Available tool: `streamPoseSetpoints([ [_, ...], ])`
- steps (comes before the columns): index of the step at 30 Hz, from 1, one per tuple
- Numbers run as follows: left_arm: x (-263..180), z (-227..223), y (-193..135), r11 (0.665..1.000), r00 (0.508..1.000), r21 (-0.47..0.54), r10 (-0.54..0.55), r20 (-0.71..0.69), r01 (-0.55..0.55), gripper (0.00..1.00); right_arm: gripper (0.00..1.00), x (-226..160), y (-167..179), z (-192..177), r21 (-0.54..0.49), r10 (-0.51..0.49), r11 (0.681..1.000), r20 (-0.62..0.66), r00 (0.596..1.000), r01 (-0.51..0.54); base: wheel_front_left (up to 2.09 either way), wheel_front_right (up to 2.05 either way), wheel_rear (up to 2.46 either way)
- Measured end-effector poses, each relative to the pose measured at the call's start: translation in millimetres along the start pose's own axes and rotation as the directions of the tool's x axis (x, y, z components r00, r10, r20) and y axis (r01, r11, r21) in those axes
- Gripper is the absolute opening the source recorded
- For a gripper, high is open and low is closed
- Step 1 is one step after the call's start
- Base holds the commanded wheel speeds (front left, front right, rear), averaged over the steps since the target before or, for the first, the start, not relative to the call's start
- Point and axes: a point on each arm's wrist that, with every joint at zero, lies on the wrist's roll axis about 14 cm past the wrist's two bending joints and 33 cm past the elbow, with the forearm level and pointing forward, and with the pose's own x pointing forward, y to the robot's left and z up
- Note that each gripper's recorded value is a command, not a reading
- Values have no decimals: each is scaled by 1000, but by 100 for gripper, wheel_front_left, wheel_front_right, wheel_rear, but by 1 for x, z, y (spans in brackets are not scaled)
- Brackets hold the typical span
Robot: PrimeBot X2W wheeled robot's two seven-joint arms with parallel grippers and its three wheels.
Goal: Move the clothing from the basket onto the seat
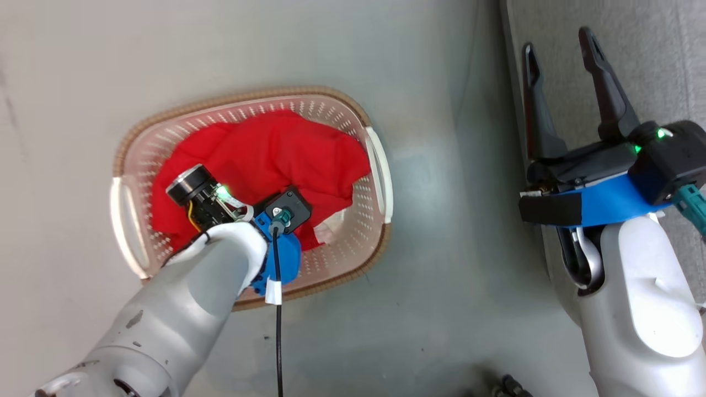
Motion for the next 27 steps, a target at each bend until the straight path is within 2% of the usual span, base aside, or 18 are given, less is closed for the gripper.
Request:
streamPoseSetpoints([
  [8, -39, 64, 8, 992, 975, -60, 120, 186, -111, 0, 100, -14, 8, 33, 1, 9, 1000, 51, 999, -9, 0, 0, 0],
  [12, -64, 97, 12, 984, 943, -73, 175, 282, -161, 0, 100, -25, 10, 50, 1, 12, 1000, 76, 997, -12, 0, 0, 0],
  [18, -105, 139, 13, 967, 877, -95, 253, 409, -235, 0, 100, -42, 12, 76, -6, 15, 1000, 119, 993, -14, 0, 0, 0],
  [27, -175, 196, 18, 927, 736, -131, 360, 573, -351, 0, 100, -77, 10, 105, -2, -3, 1000, 170, 985, 4, 0, 0, 0],
])
